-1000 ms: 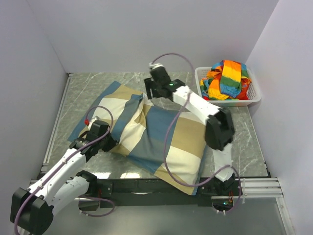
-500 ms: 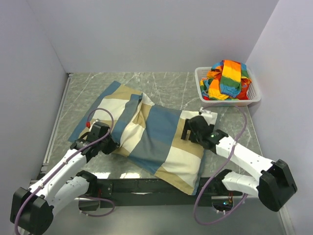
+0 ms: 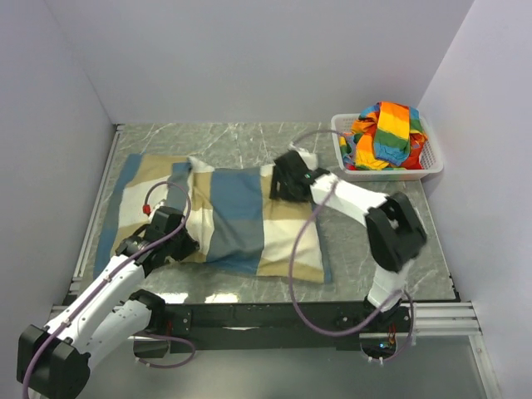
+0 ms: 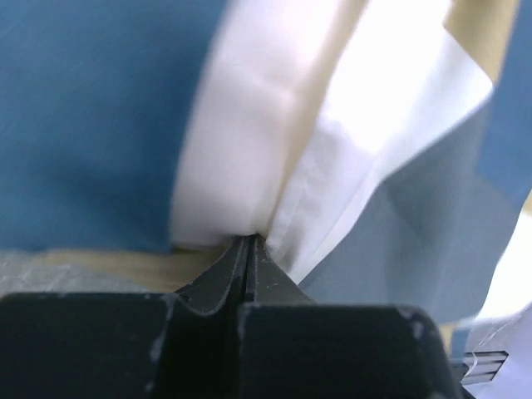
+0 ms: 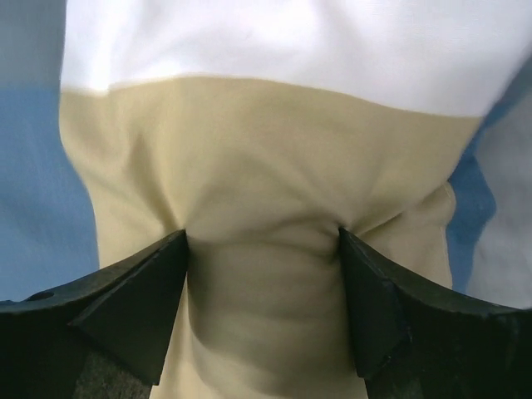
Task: Put the pillow into the pillowcase
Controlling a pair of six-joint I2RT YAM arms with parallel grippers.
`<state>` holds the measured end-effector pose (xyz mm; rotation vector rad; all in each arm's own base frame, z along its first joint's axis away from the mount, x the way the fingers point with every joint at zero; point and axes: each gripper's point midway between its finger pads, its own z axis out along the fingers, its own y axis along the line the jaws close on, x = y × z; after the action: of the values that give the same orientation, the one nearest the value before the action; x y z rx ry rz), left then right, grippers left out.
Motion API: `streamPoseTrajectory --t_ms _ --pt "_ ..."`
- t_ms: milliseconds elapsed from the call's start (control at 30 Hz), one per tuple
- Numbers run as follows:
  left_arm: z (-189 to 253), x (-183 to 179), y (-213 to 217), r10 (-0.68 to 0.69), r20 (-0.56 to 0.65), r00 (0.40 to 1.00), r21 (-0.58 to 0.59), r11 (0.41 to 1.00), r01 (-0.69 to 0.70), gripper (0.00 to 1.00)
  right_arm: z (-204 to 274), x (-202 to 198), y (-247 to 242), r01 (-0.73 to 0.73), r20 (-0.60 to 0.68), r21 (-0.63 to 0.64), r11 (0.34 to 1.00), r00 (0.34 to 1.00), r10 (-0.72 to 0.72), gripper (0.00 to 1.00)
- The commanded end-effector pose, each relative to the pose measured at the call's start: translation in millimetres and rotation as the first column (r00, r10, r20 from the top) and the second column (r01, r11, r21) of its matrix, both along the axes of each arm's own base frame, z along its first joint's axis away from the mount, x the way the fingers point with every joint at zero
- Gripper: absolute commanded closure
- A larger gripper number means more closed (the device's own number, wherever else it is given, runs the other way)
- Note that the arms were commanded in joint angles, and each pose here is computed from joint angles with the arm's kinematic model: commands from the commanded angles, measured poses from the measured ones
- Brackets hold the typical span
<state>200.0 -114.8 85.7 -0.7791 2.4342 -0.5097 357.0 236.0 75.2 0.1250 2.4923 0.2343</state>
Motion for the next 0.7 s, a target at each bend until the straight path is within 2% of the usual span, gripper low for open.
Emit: streamPoseTrajectory --t_ms 0,33,200,300,333,367,500,533,600,633,667 --pt "20.8 22.1 -13.5 -0.016 0.09 0.996 -0.06 0.998 0.022 0.99 14.8 50.4 45.3 -0.071 0.047 -0.003 0.998 0.996 0.071 0.23" --pt "19.6 24.8 -15.3 -0.014 0.09 0.996 -0.067 0.998 0.02 0.99 3.8 56.9 36.8 -0.061 0.029 -0.054 0.997 0.998 0.062 0.23" --pt "19.7 40.7 -56.5 -0.113 0.132 0.985 -0.204 0.969 0.138 0.99 26.4 97.7 -2.6 0.042 0.098 -0.079 0.996 0.995 -0.034 0.22" --pt "26.4 44.4 -69.4 -0.167 0.152 0.974 -0.206 0.959 0.197 0.99 64.3 106.6 -12.2 0.056 0.161 -0.074 0.996 0.986 -0.044 0.19" --pt "37.2 47.3 -78.3 -0.198 0.194 0.961 -0.224 0.945 0.24 0.99 78.5 107.7 -9.2 0.049 0.184 -0.064 0.997 0.982 -0.037 0.18" --pt "42.5 46.1 -86.4 -0.242 0.224 0.944 -0.227 0.929 0.292 0.93 86.9 105.0 -7.5 0.042 0.195 -0.056 0.998 0.98 -0.031 0.17" --pt "48.6 48.2 -118.2 -0.35 0.244 0.905 -0.284 0.866 0.411 0.88 139.3 80.7 15.8 -0.034 0.269 0.04 0.999 0.963 0.023 0.16" --pt "56.2 48.3 -128.0 -0.371 0.267 0.889 -0.288 0.85 0.441 0.87 139.3 66.1 32.1 -0.085 0.262 0.055 0.995 0.963 0.068 0.15" --pt "55.7 49.9 -126.0 -0.359 0.253 0.898 -0.259 0.869 0.421 0.8 154.7 48.9 47.2 -0.137 0.292 0.098 0.986 0.951 0.103 0.16" --pt "50.3 52.0 -113.4 -0.314 0.215 0.925 -0.212 0.909 0.358 0.76 147.6 36.4 54.6 -0.163 0.283 0.093 0.982 0.95 0.131 0.16" --pt "61.1 51.2 -104.4 -0.277 0.238 0.931 -0.197 0.925 0.325 0.67 148.1 22.0 68.4 -0.2 0.289 0.094 0.975 0.943 0.165 0.16"
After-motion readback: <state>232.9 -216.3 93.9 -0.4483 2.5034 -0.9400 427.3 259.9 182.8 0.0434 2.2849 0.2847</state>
